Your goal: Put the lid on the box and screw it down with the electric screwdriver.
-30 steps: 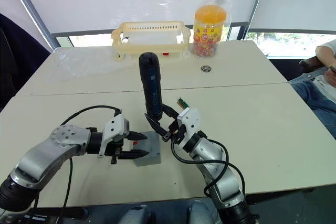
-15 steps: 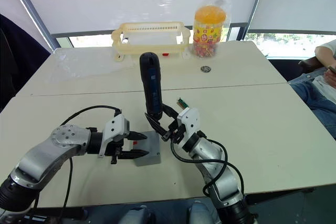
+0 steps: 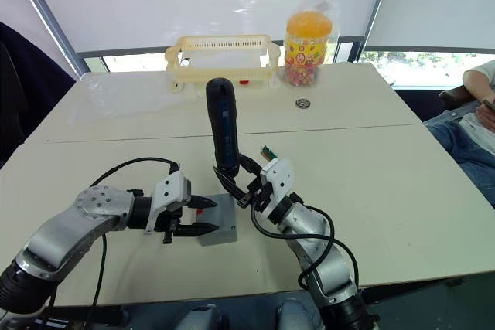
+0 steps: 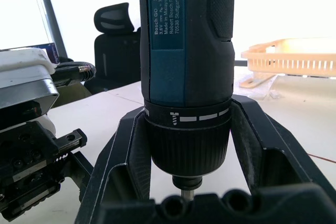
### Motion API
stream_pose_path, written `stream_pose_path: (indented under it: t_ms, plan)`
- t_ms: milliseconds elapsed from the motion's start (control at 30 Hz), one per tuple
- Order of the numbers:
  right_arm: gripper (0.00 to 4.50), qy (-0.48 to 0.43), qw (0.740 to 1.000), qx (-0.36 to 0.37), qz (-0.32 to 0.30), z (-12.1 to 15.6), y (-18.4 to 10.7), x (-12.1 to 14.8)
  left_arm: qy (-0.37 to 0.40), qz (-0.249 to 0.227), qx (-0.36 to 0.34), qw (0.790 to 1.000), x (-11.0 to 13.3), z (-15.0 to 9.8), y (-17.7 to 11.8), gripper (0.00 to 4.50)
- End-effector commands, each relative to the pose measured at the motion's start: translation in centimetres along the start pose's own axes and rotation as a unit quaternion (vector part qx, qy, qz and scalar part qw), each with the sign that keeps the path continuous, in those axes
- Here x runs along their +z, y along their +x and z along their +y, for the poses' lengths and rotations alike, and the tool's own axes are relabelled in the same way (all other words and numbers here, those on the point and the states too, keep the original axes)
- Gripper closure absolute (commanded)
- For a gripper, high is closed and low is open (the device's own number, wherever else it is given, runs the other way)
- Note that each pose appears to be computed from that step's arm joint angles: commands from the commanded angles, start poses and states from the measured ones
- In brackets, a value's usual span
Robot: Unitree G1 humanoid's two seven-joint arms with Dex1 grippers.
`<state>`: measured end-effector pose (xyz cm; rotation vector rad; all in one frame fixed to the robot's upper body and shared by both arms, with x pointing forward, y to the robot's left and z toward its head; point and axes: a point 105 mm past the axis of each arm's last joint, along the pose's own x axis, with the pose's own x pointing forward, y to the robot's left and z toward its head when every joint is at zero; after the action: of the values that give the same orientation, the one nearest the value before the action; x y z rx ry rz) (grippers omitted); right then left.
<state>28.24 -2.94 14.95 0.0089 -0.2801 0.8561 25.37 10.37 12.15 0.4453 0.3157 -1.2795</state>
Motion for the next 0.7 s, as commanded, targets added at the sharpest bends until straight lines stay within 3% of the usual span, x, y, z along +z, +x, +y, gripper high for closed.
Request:
stream_pose_path:
  t_ms: [33, 700]
  plan:
    - [2.73, 0.04, 0.997, -0.001, 0.072, 0.37, -0.9, -3.41, -0.023, 0.037, -0.015, 0.999, -1.97, -0.73, 0.17, 2.03]
    - [2.73, 0.031, 0.996, 0.014, 0.082, 0.98, -1.04, -3.93, -0.016, 0.046, -0.012, 0.999, -2.27, -0.53, -0.1, 2.03]
